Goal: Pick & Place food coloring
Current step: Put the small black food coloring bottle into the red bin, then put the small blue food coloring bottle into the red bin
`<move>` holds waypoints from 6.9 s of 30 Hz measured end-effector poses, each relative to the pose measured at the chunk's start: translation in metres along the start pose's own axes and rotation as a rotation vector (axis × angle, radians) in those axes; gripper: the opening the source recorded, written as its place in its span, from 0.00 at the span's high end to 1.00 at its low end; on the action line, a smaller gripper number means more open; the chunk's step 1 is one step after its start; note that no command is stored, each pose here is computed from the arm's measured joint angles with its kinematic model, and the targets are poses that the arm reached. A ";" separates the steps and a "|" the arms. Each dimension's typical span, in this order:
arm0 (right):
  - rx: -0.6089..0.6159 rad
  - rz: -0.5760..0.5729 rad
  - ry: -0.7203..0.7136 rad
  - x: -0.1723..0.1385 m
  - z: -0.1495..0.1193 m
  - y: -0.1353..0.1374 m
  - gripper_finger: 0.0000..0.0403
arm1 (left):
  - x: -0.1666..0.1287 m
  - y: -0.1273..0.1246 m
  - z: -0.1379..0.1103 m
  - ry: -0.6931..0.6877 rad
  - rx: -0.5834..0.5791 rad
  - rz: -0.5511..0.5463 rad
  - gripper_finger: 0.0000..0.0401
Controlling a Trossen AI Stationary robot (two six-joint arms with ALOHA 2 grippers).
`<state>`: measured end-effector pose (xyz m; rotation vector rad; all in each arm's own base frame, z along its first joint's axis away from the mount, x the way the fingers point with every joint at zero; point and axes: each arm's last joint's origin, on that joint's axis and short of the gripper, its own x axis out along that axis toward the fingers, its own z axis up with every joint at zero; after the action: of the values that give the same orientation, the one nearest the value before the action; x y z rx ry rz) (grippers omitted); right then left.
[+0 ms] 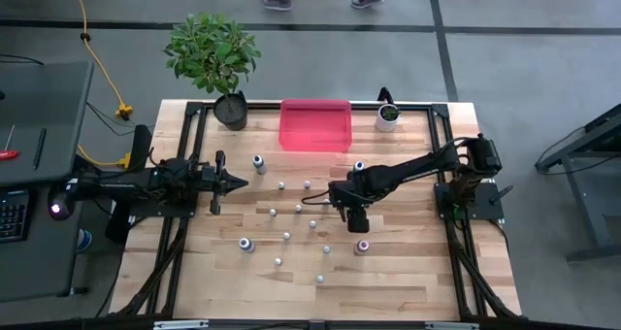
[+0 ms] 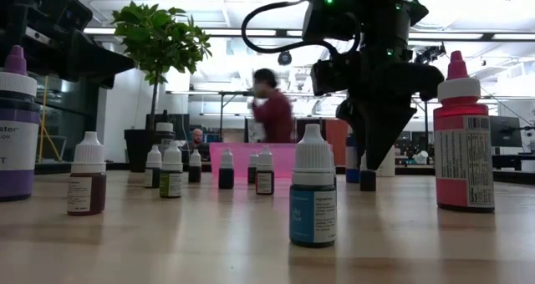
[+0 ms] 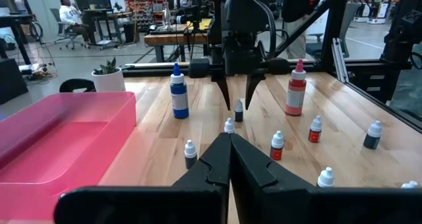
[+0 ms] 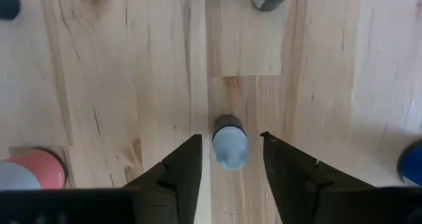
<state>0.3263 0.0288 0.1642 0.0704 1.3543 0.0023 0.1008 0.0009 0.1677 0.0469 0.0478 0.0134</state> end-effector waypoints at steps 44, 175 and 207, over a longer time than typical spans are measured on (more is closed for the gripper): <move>0.255 -0.057 -0.219 -0.154 0.065 -0.021 0.86 | 0.000 0.000 0.000 0.000 0.000 0.002 1.00; 0.210 -0.195 -0.199 -0.192 0.082 -0.095 0.71 | 0.000 0.000 0.000 0.000 0.000 0.002 1.00; -0.243 -0.008 -0.041 -0.126 0.080 0.109 0.71 | 0.000 0.000 0.000 0.000 0.000 0.002 1.00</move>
<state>0.3815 0.1280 0.3097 -0.1385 1.3044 0.1576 0.1008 0.0009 0.1677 0.0472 0.0481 0.0151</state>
